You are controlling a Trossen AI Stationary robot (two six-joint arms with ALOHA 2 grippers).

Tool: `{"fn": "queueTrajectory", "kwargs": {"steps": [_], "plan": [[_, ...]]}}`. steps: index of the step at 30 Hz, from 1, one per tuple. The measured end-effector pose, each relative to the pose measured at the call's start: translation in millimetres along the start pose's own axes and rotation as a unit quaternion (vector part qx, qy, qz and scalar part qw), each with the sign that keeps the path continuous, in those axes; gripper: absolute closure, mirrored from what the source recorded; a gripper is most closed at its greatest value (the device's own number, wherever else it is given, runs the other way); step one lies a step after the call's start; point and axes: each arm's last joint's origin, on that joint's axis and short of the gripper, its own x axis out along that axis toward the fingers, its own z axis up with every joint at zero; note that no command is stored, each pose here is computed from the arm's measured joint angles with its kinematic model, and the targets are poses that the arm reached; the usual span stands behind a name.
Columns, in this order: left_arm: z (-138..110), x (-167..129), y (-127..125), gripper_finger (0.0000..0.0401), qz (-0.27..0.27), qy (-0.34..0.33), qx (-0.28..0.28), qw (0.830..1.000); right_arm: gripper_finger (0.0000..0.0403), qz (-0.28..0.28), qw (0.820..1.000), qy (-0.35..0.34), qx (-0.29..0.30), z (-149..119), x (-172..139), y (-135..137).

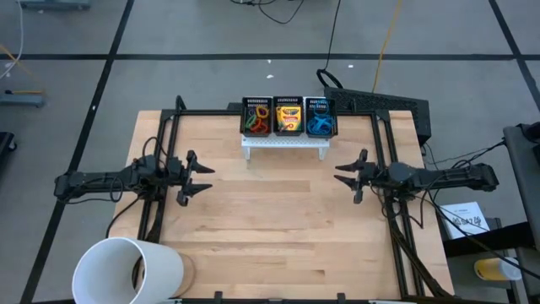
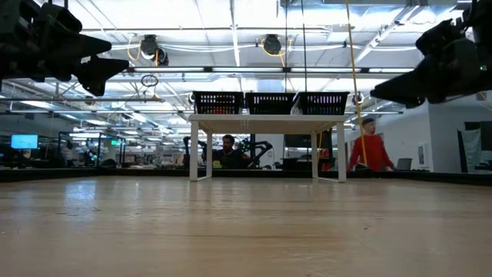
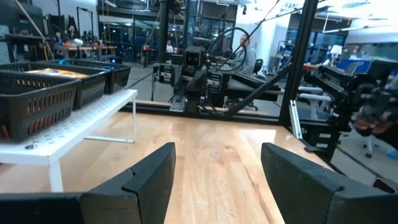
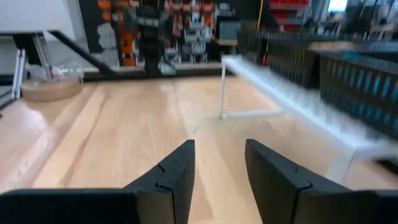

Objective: Pick & Place Office Desk Supplies
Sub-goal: Return to Home Position

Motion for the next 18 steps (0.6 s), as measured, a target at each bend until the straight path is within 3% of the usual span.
{"fn": "queueTrajectory", "kwargs": {"steps": [9,18], "plan": [[0.2,0.0,0.0,0.0153,0.0,-0.001,0.037,0.999,0.0273,-0.001,1.0,0.005,0.025,-0.9,0.1,0.0],[0.2,0.0,0.0,0.0153,0.0,-0.001,0.034,0.999,0.0273,-0.001,1.0,-0.003,0.027,0.5,0.1,0.0]]}}
